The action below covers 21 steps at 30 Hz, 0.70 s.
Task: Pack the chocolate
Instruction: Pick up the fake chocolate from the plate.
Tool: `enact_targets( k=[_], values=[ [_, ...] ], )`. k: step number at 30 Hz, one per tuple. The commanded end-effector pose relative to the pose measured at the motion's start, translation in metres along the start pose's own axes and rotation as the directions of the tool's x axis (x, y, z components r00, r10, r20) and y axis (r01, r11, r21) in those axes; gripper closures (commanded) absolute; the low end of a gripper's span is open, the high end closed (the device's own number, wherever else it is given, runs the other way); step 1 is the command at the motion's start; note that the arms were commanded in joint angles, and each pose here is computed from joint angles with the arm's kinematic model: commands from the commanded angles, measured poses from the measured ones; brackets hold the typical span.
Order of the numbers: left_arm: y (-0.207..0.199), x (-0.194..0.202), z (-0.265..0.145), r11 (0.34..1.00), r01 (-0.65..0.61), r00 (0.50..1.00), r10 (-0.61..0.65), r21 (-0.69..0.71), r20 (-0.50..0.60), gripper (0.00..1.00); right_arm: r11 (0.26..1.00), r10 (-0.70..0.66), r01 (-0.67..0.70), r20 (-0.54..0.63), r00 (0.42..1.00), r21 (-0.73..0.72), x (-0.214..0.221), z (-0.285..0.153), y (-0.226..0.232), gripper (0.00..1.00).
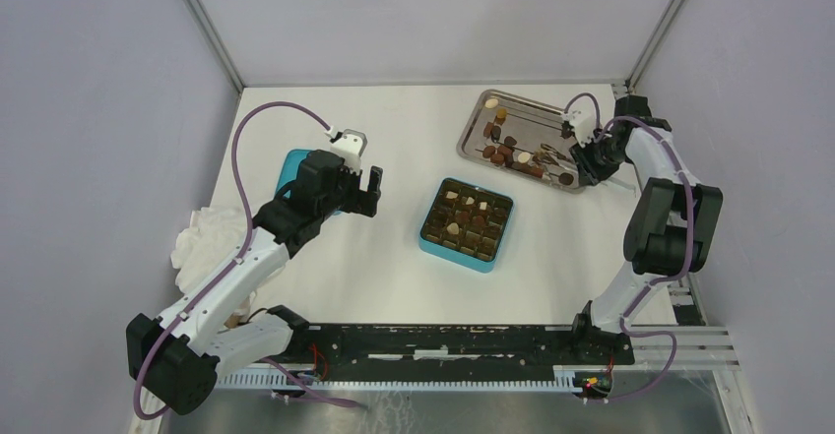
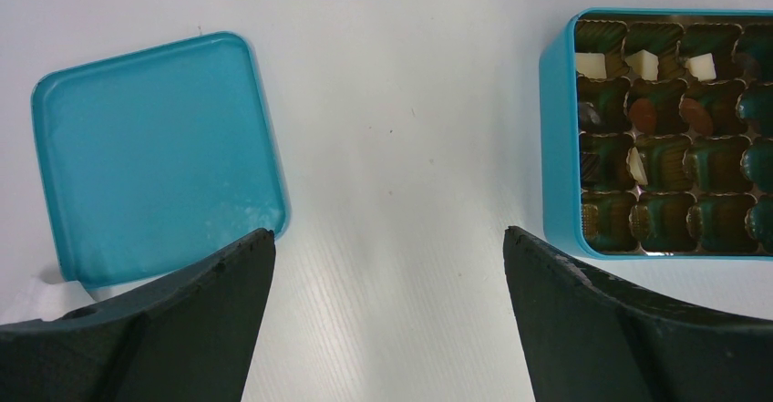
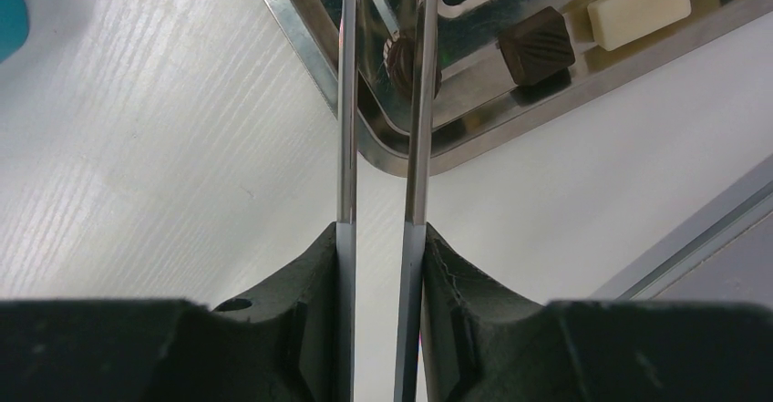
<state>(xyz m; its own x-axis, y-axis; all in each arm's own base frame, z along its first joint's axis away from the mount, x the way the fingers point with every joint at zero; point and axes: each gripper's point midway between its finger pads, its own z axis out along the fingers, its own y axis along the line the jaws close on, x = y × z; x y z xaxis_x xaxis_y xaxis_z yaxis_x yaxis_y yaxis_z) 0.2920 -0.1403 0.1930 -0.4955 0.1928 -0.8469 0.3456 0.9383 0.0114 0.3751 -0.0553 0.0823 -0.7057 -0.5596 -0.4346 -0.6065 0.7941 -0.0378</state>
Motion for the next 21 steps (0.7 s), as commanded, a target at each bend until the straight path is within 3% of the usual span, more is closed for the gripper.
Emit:
enact_targets(
  k=[1,10,15,17,21],
  values=[
    [0.001,-0.009,-0.001,0.999,-0.031,0.999,0.031,0.013,0.036,0.00,0.997,-0.046,0.037,0.120,0.992,0.072,-0.034,-0.031,-0.009,1.00],
    [-0.004,-0.009,-0.001,0.999,-0.030,0.999,0.029,0.039,0.039,0.00,0.996,-0.083,0.074,0.235,0.969,0.047,-0.054,-0.057,0.010,1.00],
    [-0.027,-0.008,0.001,0.983,0.002,1.000,-0.007,0.186,0.026,0.00,0.988,-0.121,0.149,0.371,0.921,-0.047,-0.068,-0.079,0.051,1.00],
    [-0.046,-0.009,0.004,0.957,0.065,0.998,-0.065,0.282,-0.008,0.00,0.977,-0.135,0.193,0.429,0.893,-0.095,-0.070,-0.089,0.073,1.00],
    [-0.091,-0.017,0.007,0.847,0.247,0.969,-0.208,0.472,-0.133,0.02,0.953,-0.149,0.262,0.516,0.843,-0.153,-0.064,-0.100,0.113,1.00]
  ],
)
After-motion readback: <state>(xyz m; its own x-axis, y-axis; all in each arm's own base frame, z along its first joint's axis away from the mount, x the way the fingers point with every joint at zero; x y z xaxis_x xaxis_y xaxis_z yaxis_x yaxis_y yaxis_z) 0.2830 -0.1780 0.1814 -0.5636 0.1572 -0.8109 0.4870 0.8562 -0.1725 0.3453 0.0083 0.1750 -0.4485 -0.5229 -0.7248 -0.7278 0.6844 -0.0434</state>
